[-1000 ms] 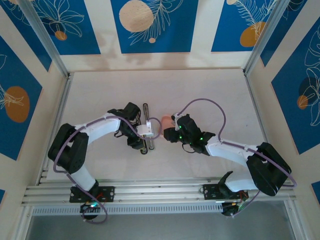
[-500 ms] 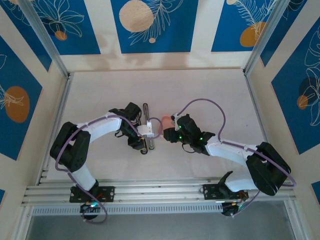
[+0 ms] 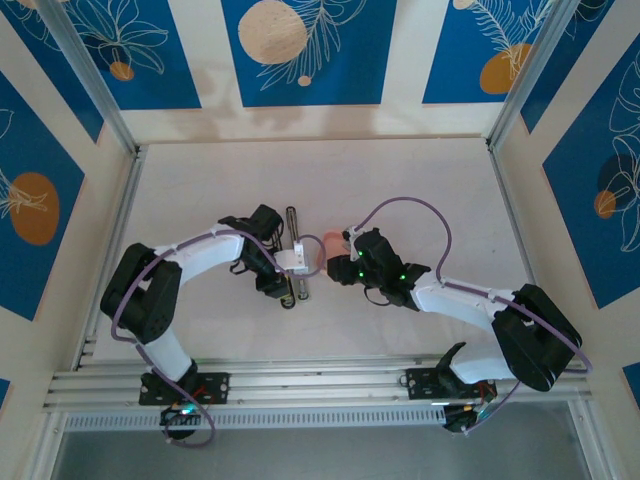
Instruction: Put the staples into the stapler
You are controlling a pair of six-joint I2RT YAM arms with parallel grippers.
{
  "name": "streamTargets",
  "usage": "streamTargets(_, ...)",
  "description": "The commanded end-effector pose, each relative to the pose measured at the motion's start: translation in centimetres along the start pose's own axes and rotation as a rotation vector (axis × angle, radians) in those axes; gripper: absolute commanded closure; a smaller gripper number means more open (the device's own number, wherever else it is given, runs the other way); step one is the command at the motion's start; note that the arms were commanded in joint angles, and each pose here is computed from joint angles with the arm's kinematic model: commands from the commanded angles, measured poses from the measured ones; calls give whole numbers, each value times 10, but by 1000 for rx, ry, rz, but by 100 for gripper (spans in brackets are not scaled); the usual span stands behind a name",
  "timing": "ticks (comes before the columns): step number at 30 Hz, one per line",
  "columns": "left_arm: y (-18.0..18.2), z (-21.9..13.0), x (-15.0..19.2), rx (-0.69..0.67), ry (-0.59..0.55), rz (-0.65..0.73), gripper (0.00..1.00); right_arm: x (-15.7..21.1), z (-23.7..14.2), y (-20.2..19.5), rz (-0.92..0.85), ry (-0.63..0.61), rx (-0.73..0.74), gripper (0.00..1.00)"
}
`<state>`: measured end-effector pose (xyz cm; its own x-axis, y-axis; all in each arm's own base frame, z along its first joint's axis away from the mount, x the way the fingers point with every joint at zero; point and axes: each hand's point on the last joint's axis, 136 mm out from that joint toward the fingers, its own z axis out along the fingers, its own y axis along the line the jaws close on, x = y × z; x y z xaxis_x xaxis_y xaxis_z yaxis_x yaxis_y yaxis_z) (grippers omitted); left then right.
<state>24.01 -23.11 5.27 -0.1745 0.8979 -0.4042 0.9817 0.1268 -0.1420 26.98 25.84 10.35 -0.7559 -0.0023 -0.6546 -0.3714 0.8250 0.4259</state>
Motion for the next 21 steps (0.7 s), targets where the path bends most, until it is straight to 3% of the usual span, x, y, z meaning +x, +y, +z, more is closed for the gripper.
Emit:
streamTargets(1,-6,1,0,30,29,-4,59,6,1,-3,3,18,0,68)
streamTargets(21,-7,-14,-17,-3,-57,7,74,3,-5,-2,8,-2,-1,68)
